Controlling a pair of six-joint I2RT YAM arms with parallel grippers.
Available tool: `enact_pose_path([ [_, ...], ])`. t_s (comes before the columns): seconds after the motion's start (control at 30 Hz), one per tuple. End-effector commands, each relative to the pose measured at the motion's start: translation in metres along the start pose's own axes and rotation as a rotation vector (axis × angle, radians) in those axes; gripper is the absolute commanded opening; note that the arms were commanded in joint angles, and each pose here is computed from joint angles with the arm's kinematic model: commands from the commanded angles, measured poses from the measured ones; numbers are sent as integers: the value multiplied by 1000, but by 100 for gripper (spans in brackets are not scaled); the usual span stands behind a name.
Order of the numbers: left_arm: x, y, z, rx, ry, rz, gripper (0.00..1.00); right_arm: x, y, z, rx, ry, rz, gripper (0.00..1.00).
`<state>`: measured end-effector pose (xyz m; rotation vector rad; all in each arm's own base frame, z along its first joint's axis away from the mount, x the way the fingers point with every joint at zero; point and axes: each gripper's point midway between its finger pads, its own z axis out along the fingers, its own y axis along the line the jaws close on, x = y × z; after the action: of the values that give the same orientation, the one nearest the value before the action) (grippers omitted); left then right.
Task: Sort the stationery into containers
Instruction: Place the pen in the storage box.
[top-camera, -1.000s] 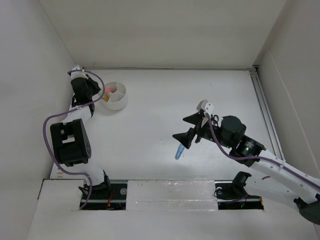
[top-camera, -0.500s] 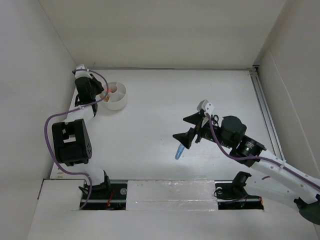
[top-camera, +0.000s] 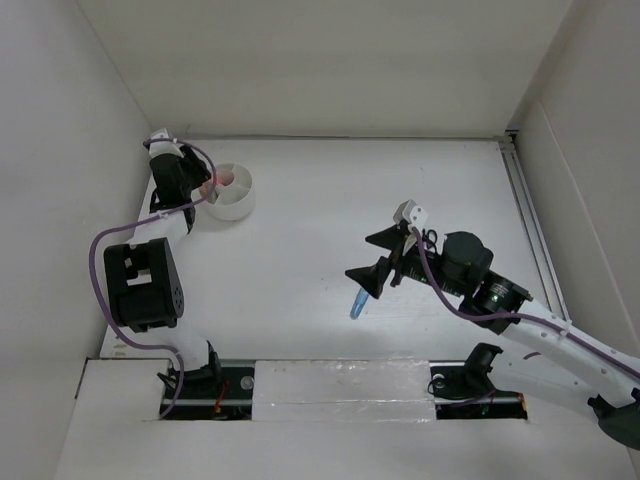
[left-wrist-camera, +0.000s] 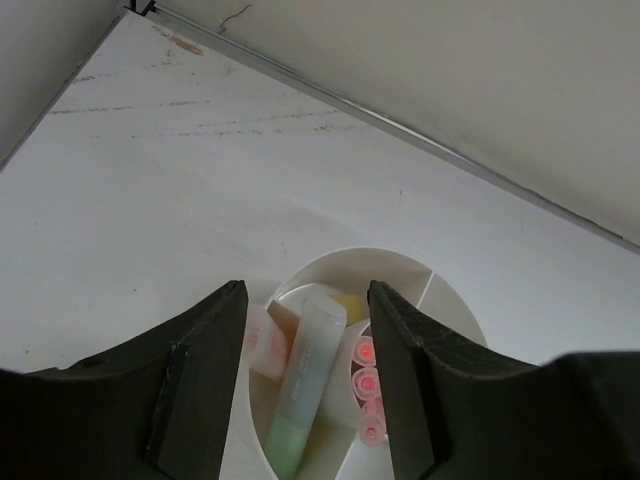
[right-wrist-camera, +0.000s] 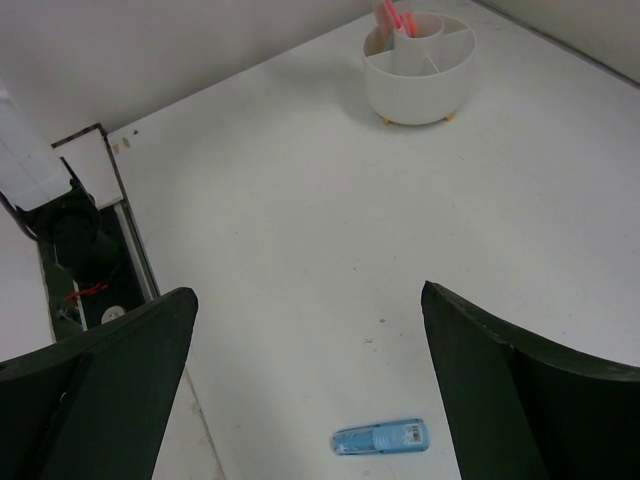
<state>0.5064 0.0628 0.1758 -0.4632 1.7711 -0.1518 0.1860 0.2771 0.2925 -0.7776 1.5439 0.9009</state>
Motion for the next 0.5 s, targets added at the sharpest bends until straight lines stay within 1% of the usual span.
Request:
enact_pose_path([
  [0.0, -50, -20, -15, 50, -120, -1, 48, -10, 1, -2, -11, -42, -24, 100],
  [0.03, -61, -21, -19, 46, -151, -13, 51, -10, 1, -2, -11, -42, -24, 100],
  [0.07, -65, -21, -23, 40, -165, -14, 62, -10, 1, -2, -11, -42, -24, 100],
  [0.1, -85, -26, -34, 44, -216, -31, 68, -10, 1, -2, -11, -42, -24, 100],
  [0.17, -99, -20, -44, -5, -266, -55, 79, -8, -2, 0, 3, -34, -22, 100],
  [0.2, -108, -20, -54, -15, -285, -57, 98, -5, -5, 2, 21, -27, -6, 100],
  [0.23, -120, -16, -59, -54, -316, -83, 100, -6, -11, 2, 57, -31, -5, 100],
  [0.3, -139, -12, -73, -101, -357, -118, 100, 0, -22, 6, 118, -16, 23, 100],
  [0.33, -136, -5, -77, -152, -330, -140, 100, 8, -32, 8, 169, 1, 42, 100],
  [0.37, -157, 3, -87, -227, -382, -222, 100, 6, -50, 5, 278, -16, 59, 100],
  [0.4, -165, 6, -93, -262, -391, -260, 100, 5, -59, 3, 335, -27, 78, 100],
  [0.43, -164, 9, -104, -299, -367, -287, 100, 10, -68, 1, 398, -24, 132, 100],
  [0.47, -183, 3, -114, -293, -395, -318, 100, 17, -87, -8, 521, -21, 150, 100],
])
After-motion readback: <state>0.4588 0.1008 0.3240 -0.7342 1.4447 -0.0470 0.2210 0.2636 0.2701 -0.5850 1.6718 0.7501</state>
